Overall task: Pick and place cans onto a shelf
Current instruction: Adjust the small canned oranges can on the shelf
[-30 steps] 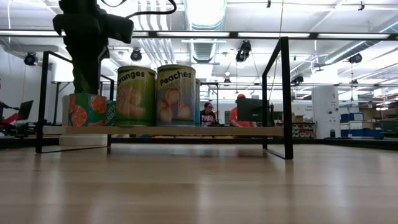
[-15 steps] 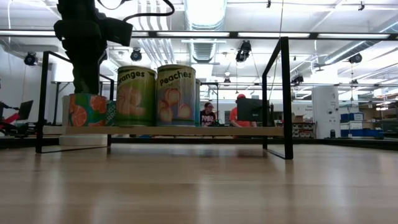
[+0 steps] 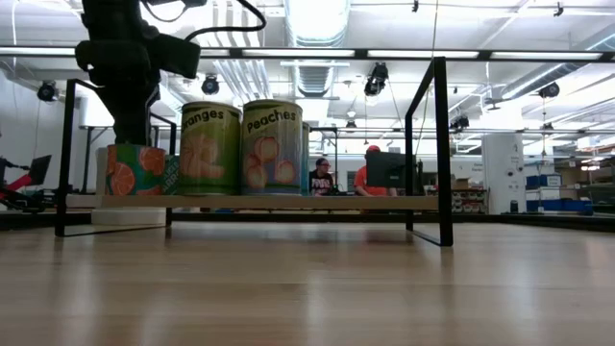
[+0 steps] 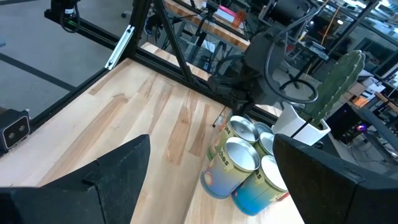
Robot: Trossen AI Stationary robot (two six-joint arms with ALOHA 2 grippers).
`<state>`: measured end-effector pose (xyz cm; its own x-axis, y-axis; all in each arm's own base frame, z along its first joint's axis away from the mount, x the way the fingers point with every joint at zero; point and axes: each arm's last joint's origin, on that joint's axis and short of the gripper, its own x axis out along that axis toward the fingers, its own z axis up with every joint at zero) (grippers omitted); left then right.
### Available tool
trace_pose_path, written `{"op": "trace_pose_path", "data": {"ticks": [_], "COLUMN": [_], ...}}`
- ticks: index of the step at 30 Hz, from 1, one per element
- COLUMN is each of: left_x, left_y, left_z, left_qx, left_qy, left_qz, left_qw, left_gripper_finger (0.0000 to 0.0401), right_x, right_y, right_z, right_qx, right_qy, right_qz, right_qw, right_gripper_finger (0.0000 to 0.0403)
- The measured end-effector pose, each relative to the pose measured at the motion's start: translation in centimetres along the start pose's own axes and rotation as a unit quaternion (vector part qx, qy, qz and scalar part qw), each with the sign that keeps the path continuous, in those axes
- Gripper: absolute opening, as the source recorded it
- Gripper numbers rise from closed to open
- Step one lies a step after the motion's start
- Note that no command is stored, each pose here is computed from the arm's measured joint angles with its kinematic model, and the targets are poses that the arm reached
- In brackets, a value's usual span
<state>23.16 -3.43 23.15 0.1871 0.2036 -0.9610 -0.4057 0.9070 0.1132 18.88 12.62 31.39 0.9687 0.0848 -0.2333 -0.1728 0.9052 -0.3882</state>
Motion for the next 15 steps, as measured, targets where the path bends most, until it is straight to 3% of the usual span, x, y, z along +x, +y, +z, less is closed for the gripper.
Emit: {"op": "trace_pose_path", "data": {"ticks": [7,15], "left_x": [-0.21,-0.37], "left_y": [-0.33,-0.21], "left_z": [-0.11,-0.55], "left_qx": [0.011,0.019], "left_qy": [0.015,0.031], "left_qz": [-0.029,-0.023], "left_qw": [0.999,0.999], "left_gripper_finger": [0.0000,0.0000], "right_x": [0.00,0.00], "right_y": [0.00,0.01], "right_z": [0.00,-0.01], "right_qx": [-0.001,0.000], "right_qy": [0.000,0.000], "right_qz": [0.000,0.000], "right_qw": [1.000,1.000], "right_gripper_finger": [0.0327,0.0327]}}
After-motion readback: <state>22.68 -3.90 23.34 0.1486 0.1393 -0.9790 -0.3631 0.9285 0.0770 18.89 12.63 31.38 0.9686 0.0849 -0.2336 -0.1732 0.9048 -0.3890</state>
